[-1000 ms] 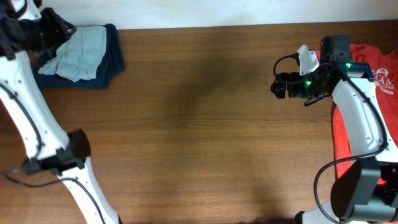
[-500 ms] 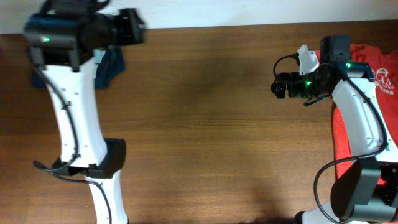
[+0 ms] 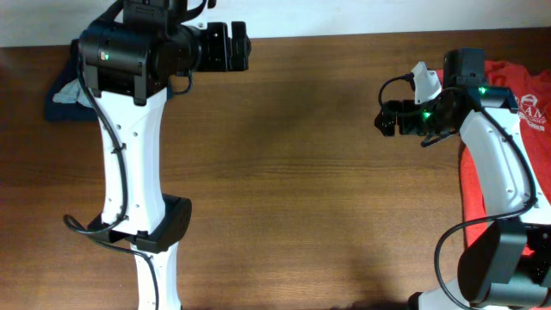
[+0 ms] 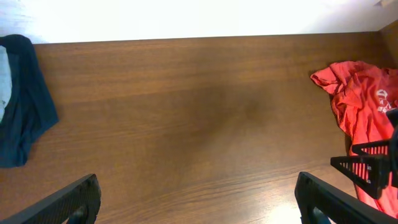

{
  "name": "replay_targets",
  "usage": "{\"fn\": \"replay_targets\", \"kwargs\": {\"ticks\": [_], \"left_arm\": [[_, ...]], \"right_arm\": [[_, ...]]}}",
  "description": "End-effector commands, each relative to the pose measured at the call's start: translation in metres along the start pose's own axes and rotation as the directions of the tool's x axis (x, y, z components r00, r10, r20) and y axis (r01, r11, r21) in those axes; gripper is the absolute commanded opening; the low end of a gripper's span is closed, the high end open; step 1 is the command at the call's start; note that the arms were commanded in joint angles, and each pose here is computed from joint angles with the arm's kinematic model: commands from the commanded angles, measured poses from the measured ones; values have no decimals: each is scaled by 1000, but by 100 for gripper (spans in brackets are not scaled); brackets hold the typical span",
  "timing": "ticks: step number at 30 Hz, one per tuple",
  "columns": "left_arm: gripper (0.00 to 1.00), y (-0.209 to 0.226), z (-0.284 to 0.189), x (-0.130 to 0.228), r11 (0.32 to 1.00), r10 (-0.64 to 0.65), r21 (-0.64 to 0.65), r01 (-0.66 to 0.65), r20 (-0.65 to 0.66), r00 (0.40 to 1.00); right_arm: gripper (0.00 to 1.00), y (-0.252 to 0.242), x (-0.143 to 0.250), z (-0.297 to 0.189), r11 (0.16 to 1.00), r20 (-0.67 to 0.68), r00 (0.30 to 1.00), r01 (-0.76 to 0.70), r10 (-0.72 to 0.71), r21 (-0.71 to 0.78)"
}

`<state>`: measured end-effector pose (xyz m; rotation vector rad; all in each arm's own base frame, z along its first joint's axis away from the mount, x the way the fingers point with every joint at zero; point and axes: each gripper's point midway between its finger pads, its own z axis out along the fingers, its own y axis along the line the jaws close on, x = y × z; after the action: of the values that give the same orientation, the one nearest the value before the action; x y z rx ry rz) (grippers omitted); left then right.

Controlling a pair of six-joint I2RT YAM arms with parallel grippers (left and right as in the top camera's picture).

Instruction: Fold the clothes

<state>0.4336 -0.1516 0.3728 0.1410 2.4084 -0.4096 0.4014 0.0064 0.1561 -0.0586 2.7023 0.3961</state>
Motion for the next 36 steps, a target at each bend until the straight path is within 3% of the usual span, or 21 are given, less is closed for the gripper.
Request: {"fn": "replay_targets", "kwargs": {"ticks": [1, 9, 16, 21, 27, 36], "left_arm": [[99, 0, -13, -2, 1000, 22, -10, -22, 26, 999], [99, 1, -12, -3, 1000, 22, -11, -22, 25, 999], [99, -14, -60, -35, 999, 38, 28, -45, 214, 976], [99, -13, -93, -34, 999, 42, 8, -46, 272, 961], [99, 6, -103, -2, 997, 45, -74, -26, 273, 961], [99, 62, -41, 83, 974, 46, -226, 15, 259, 965]], "right_arm": [[99, -5, 1, 1, 1000, -3, 1000, -14, 14, 14], [99, -5, 1, 1, 1000, -3, 1000, -14, 14, 14], [99, -5, 1, 1, 1000, -3, 1000, -14, 14, 14], [99, -5, 1, 1, 1000, -3, 1000, -14, 14, 14], [99, -5, 1, 1, 1000, -3, 1000, -14, 14, 14], [99, -5, 1, 1, 1000, -3, 1000, -14, 14, 14]]}}
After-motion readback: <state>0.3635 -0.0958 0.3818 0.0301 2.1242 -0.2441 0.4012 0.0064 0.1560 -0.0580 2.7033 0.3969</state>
